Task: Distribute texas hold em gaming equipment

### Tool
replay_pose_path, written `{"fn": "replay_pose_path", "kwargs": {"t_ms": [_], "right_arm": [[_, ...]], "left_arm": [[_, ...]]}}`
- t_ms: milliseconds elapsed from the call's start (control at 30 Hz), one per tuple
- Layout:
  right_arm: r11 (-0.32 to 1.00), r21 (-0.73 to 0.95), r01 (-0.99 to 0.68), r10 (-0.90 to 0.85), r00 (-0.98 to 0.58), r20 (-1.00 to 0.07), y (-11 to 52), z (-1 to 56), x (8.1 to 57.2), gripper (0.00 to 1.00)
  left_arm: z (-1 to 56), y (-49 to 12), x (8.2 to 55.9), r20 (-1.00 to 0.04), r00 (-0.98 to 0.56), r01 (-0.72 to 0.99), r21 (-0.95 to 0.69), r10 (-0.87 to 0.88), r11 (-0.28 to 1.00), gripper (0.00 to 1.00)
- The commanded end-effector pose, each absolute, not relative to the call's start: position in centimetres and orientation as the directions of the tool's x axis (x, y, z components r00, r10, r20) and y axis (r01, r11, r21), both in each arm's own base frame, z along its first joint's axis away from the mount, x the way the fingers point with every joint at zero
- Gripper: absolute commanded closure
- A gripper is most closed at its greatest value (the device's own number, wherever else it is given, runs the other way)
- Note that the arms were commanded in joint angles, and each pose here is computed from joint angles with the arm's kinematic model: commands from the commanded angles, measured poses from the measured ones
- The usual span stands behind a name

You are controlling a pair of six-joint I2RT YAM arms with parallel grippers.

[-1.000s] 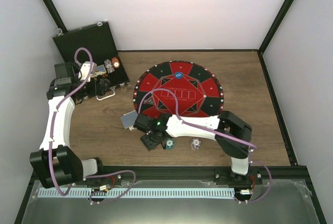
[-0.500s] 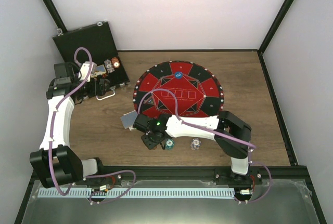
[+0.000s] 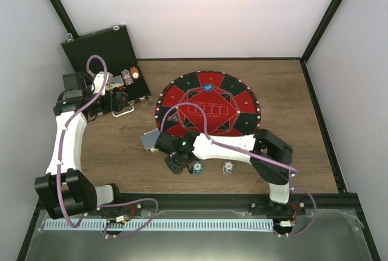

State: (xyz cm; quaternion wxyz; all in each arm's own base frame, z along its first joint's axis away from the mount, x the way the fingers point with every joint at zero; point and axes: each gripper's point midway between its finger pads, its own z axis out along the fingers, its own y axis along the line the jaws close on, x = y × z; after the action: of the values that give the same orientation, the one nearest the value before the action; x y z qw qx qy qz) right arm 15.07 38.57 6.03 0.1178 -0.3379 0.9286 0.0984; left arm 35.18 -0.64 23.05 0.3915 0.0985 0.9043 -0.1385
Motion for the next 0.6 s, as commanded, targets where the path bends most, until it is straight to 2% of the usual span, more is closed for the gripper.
{"fn": "replay_pose_path", "kwargs": {"t_ms": [0, 133, 300, 467, 500, 567], "right_arm": [[0.76, 0.088, -0.644, -0.584, -0.736, -0.342, 39.3, 9.3, 16.0, 0.88], [0.772, 0.095, -0.629, -0.561, -0.744, -0.364, 39.3, 10.8, 17.1, 0.93], [0.799, 0.095, -0.593, -0.516, -0.759, -0.398, 38.3, 12.0, 20.5, 0.95], [0.83, 0.095, -0.55, -0.457, -0.767, -0.45, 37.3, 13.0, 26.3, 0.95], [0.846, 0.088, -0.526, -0.433, -0.774, -0.463, 36.8, 12.7, 29.2, 0.95], [0.858, 0.081, -0.507, -0.421, -0.785, -0.454, 36.4, 11.6, 31.3, 0.96]], "left_arm": [[23.8, -0.7, 35.3, -0.747, -0.66, 0.308, -0.171, 0.081, 0.936, 0.0], [23.5, -1.0, 35.0, -0.741, -0.664, 0.328, -0.169, 0.1, 0.93, 0.0], [22.5, -0.9, 34.7, -0.723, -0.675, 0.35, -0.144, 0.143, 0.925, 0.0], [21.9, -0.6, 34.4, -0.707, -0.68, 0.374, -0.108, 0.193, 0.921, 0.0], [21.8, -0.5, 34.3, -0.71, -0.676, 0.374, -0.101, 0.197, 0.922, 0.0], [21.9, -0.4, 34.1, -0.714, -0.672, 0.374, -0.099, 0.196, 0.922, 0.0]]}}
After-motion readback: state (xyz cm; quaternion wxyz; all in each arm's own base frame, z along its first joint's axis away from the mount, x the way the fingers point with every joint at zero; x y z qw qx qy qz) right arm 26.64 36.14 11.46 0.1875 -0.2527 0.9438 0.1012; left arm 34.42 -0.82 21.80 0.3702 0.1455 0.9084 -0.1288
